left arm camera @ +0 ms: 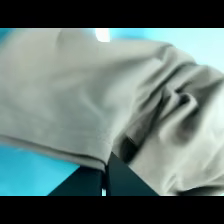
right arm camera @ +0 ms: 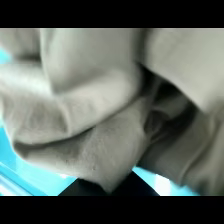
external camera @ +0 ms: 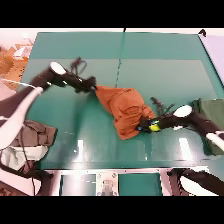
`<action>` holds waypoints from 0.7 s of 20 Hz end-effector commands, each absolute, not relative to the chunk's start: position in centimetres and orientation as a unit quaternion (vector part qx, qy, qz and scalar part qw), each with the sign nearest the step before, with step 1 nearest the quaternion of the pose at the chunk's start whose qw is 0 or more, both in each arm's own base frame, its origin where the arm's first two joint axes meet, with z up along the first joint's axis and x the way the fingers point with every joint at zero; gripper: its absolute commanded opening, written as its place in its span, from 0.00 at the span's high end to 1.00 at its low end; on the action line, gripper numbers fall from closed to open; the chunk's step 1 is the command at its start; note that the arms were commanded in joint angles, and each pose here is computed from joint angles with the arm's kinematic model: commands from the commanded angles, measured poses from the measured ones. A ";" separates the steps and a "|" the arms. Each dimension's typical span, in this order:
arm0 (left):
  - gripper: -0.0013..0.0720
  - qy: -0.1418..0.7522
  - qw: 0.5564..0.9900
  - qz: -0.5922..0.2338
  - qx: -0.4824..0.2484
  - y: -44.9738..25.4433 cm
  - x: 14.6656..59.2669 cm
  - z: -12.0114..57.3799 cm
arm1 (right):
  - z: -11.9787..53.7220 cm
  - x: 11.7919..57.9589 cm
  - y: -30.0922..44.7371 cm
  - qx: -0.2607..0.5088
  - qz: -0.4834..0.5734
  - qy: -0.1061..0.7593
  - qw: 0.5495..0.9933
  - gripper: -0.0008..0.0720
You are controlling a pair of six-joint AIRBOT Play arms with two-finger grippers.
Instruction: Fold the shirts.
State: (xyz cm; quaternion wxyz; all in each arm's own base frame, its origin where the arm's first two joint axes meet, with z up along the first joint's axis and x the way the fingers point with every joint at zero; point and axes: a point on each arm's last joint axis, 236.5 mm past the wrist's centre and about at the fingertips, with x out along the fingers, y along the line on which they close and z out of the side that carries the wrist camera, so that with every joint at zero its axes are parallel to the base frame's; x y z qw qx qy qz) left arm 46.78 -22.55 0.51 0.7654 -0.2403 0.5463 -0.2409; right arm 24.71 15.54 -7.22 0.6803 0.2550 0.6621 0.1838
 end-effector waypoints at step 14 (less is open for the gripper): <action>0.95 0.024 0.977 -0.210 -0.037 -9.1 32.8 49.6 | 36.0 28.3 1.3 0.125 0.063 0.219 0.966 0.97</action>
